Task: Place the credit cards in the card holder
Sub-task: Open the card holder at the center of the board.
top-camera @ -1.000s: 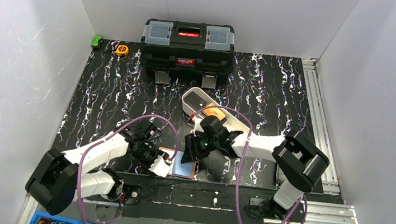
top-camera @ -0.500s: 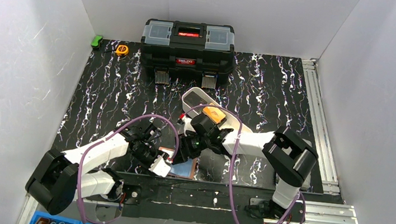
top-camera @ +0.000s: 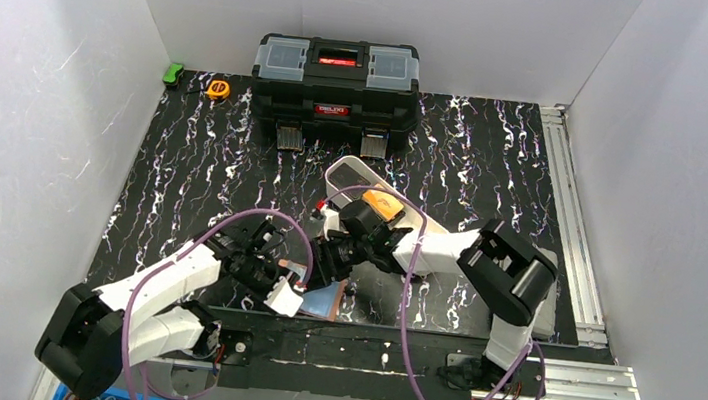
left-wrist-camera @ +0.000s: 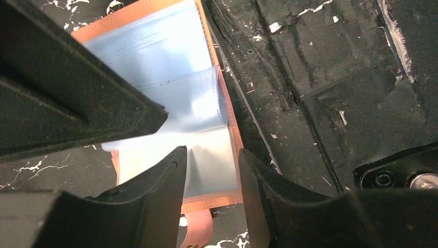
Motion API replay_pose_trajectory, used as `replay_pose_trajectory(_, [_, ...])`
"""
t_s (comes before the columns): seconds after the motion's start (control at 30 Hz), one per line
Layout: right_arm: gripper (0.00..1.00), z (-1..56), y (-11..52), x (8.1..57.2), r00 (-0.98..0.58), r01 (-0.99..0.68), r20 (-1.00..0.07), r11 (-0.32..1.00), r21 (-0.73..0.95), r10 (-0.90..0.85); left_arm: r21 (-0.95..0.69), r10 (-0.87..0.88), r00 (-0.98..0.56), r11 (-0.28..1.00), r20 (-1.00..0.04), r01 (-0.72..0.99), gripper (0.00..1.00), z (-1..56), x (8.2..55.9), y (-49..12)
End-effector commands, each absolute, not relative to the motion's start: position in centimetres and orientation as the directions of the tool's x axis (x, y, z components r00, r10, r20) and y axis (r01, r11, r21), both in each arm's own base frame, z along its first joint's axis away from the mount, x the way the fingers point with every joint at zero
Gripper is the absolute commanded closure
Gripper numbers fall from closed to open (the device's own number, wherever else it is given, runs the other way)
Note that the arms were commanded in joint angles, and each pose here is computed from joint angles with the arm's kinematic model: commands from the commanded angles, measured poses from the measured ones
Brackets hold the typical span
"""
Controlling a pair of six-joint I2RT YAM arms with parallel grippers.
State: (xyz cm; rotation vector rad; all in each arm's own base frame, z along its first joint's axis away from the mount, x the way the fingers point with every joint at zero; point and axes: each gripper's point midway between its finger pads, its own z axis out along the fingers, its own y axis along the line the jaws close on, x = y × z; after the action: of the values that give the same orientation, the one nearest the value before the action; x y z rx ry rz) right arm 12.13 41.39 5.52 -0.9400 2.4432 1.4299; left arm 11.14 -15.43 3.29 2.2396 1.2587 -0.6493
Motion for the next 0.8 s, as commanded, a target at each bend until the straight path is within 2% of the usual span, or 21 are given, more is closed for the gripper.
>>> replay_pose_trajectory(0.0, [0.4,7.8,43.4,13.4,-0.788,-0.585,-0.466,0.254,0.771,-0.402,0.157,0.619,0.45,-0.468,-0.643,0.869,0.6,3.5,9.7,-15.3])
replay_pose_trajectory(0.13, [0.42,6.6,43.3,13.9,-0.818,-0.539,-0.414,0.278,0.795,-0.4,0.149,0.628,0.453,-0.475,-0.633,0.867,0.62,3.7,9.4,-14.9])
replay_pose_trajectory(0.27, [0.42,5.5,42.7,14.7,-0.845,-0.502,-0.38,0.313,0.806,-0.377,0.153,0.633,0.453,-0.47,-0.628,0.869,0.69,4.6,9.0,-14.5])
replay_pose_trajectory(0.43, [0.43,4.8,42.6,14.9,-0.854,-0.487,-0.364,0.328,0.809,-0.371,0.202,0.542,0.443,-0.447,-0.714,0.871,0.68,7.9,8.1,-16.3])
replay_pose_trajectory(0.67, [0.44,4.5,42.4,15.0,-0.858,-0.483,-0.359,0.343,0.805,-0.367,0.159,0.454,0.505,-0.609,-0.734,0.778,0.63,7.3,5.4,-17.4])
replay_pose_trajectory(0.77, [0.44,4.3,42.2,14.9,-0.86,-0.482,-0.359,0.348,0.804,-0.362,0.151,0.443,0.514,-0.632,-0.734,0.76,0.63,6.4,5.5,-18.4])
